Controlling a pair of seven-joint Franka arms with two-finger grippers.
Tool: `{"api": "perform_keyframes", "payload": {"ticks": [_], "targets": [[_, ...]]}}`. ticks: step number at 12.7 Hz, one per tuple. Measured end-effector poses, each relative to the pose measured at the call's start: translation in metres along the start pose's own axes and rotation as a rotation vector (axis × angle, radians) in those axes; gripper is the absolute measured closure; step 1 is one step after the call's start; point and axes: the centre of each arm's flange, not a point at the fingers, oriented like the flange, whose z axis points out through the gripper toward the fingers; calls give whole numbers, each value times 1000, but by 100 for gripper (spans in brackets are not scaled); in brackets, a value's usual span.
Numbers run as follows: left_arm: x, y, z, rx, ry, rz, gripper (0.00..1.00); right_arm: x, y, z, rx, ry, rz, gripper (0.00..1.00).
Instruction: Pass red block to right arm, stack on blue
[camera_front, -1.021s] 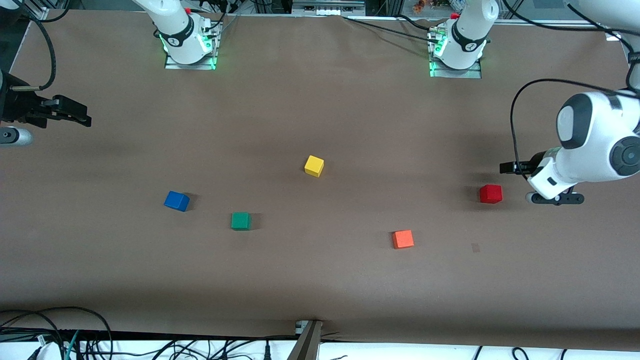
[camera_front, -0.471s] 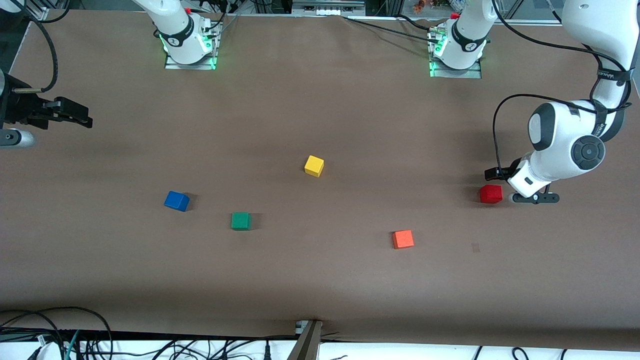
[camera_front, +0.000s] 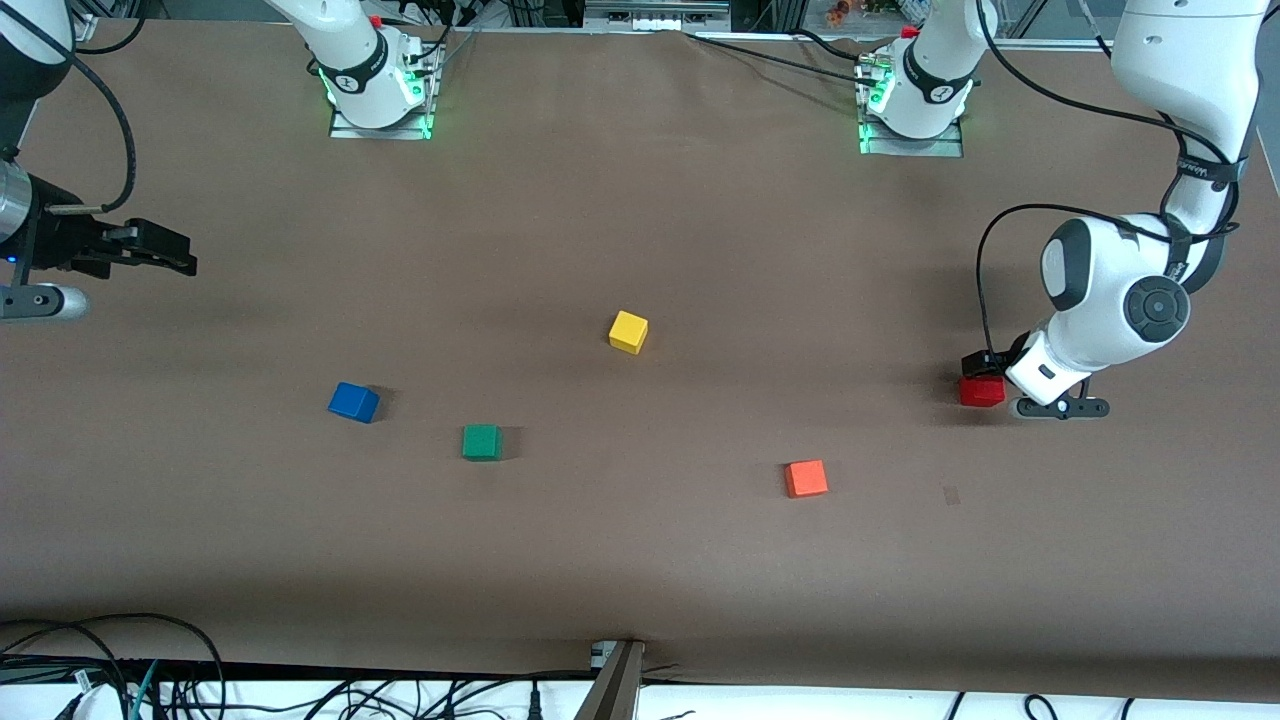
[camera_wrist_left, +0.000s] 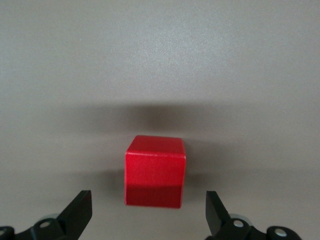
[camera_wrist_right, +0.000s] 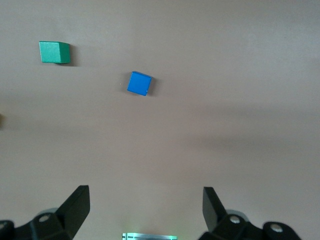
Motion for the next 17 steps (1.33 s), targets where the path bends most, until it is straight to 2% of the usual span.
{"api": "perform_keyframes", "payload": {"ticks": [6, 8, 11, 12, 15, 17], "targets": [[3, 0, 18, 0, 15, 1, 0, 13, -4, 23, 5, -42, -5, 0], [4, 0, 19, 0, 15, 6, 6, 19, -7, 33, 25, -59, -7, 0], [7, 0, 19, 1, 19, 40, 37, 23, -10, 42, 43, -74, -10, 0], [8, 0, 18, 1, 21, 46, 45, 25, -13, 45, 63, -78, -13, 0], [12, 0, 14, 2, 31, 76, 45, 33, -34, 59, 197, -99, -27, 0], [18, -1, 7, 6, 49, 140, 45, 43, -46, 72, 300, -108, -27, 0]]}}
